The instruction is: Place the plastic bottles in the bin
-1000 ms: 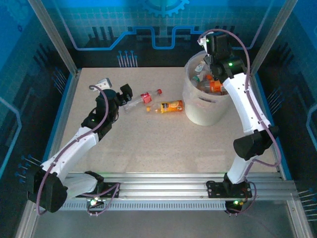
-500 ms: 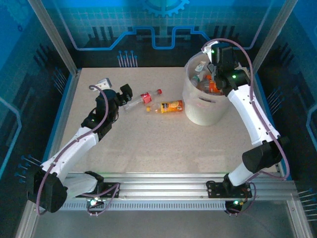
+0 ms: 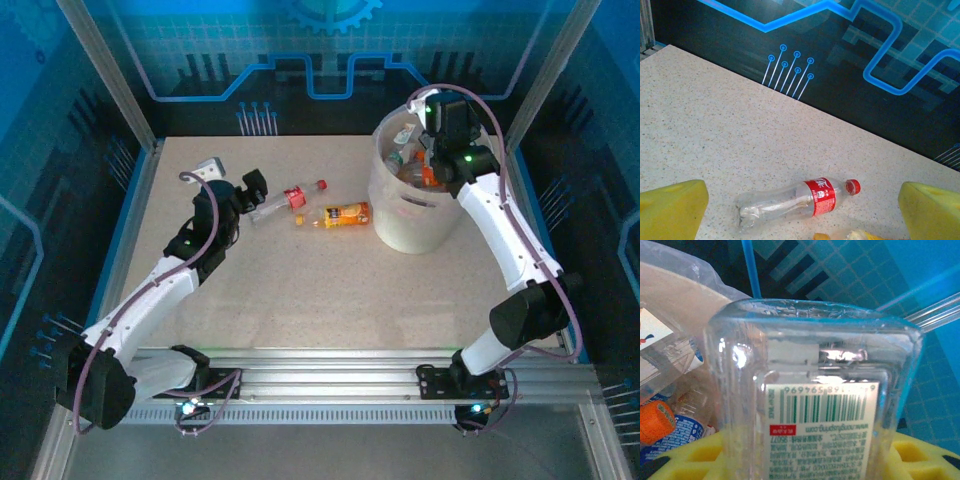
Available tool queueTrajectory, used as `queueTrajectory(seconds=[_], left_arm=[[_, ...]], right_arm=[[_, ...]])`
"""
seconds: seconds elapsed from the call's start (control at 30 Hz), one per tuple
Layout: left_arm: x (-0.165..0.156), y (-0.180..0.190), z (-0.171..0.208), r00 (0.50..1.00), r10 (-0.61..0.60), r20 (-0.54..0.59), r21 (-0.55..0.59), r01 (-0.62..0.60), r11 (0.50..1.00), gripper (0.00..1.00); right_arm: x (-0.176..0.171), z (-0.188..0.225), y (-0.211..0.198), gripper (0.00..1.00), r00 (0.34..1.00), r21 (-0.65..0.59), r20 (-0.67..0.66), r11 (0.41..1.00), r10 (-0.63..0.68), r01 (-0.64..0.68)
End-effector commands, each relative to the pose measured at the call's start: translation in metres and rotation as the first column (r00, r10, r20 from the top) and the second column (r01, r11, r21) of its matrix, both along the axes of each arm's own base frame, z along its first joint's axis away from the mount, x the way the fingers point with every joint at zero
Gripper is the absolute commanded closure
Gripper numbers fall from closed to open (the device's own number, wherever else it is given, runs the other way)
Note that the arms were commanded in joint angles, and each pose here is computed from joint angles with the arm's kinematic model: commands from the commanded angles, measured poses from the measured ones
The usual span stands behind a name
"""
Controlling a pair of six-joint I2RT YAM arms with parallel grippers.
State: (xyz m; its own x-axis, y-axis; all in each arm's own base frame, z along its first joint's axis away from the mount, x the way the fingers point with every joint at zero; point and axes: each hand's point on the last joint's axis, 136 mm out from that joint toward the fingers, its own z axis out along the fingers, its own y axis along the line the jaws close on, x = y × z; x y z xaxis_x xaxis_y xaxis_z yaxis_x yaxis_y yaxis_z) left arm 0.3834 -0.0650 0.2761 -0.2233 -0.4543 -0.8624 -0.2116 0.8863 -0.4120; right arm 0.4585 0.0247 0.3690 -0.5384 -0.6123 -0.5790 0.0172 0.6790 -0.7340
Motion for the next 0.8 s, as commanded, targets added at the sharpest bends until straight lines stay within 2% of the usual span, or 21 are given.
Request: queueTrajectory(seconds=[0.0,0.3,0.63,0.77], left_arm=[[-0.004,0.004,0.004,1.0,-0.001,0.013,0.011,0.001,1.0,0.01],[-0.004,0.005,0.004,1.0,0.004,0.014,0.013,-0.004,1.0,0.01],[-0.003,0.005,0.003,1.0,0.006,0.011,0.014,-0.006,1.0,0.01],[-0.003,0.005,0.002,1.0,0.008,0.009,0.013,-0.008,1.0,0.01]], right_arm=[[0.007,-0.009,-0.013,0.65,0.999,-0.018,-0.015,0.999,-0.038,0.038],[0.017,-0.032,-0.016,0.53,0.994,-0.007,-0.1,0.999,-0.033,0.033],[0.002,-0.034,0.004,0.16,0.987,0.092,-0.147,0.994,0.068,-0.055],[-0.006,-0.022,0.012,0.14,0.987,0.138,-0.125,0.987,0.103,-0.085]])
